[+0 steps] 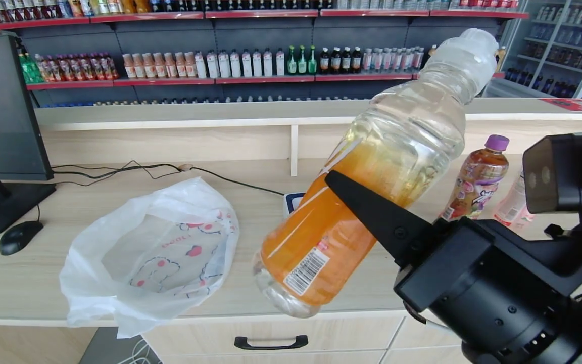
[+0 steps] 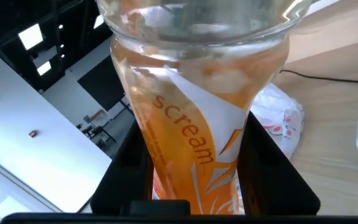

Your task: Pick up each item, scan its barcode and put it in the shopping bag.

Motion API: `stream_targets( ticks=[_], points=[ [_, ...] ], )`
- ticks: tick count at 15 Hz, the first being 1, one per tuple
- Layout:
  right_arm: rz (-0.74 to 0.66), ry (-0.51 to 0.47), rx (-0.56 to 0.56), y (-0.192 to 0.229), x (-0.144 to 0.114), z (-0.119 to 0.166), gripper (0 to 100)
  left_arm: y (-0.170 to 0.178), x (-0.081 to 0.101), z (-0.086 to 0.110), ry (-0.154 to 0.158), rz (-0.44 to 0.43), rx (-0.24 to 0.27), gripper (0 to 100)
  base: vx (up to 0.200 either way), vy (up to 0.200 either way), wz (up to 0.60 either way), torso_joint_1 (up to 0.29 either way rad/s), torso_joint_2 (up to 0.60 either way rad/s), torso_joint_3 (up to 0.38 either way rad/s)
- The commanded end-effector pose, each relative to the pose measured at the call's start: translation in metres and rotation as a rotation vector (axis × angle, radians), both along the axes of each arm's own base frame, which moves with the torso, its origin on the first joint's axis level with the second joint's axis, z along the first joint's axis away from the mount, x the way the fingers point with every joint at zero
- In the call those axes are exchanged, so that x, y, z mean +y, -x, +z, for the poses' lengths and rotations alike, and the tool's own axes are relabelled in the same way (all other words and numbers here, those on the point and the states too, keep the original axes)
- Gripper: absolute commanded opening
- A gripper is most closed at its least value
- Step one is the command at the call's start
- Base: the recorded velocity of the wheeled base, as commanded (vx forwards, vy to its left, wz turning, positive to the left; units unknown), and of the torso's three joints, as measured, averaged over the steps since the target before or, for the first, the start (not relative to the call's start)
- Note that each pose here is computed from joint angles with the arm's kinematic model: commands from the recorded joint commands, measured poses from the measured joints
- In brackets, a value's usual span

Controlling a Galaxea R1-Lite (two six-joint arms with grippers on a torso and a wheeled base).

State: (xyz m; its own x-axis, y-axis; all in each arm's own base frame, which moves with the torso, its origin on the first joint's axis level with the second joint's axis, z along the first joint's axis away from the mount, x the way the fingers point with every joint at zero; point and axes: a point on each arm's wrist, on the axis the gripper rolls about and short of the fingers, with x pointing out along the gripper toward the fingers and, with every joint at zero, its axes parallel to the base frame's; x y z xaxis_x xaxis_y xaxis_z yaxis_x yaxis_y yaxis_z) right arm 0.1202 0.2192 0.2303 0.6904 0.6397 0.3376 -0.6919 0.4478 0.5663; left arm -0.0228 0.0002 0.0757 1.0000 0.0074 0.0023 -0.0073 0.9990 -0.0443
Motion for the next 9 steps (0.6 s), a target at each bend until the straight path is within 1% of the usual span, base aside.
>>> stream_targets(
  ticks=[1,3,5,6,9],
  points=[
    [0.018,-0.013,-0.002,0.003,0.004,0.003,0,0.0,0.0,0.0,0.0,-0.001,0.001,100,0.0,0.0,0.0,0.0,0.0,0.0],
    [0.023,-0.055,0.029,0.002,0.011,0.005,0,0.0,0.0,0.0,0.0,-0.001,-0.001,100,0.0,0.0,0.0,0.0,0.0,0.0],
    [0.016,-0.171,0.054,-0.004,0.022,0.023,0,0.0,0.0,0.0,0.0,0.0,-0.001,100,0.0,0.0,0.0,0.0,0.0,0.0],
    [0.0,-0.199,0.072,-0.005,0.023,0.027,0,0.0,0.0,0.0,0.0,0.0,-0.001,100,0.0,0.0,0.0,0.0,0.0,0.0],
    [-0.007,-0.203,0.091,-0.003,0.017,0.023,0,0.0,0.0,0.0,0.0,0.0,0.001,100,0.0,0.0,0.0,0.0,0.0,0.0]
  ],
)
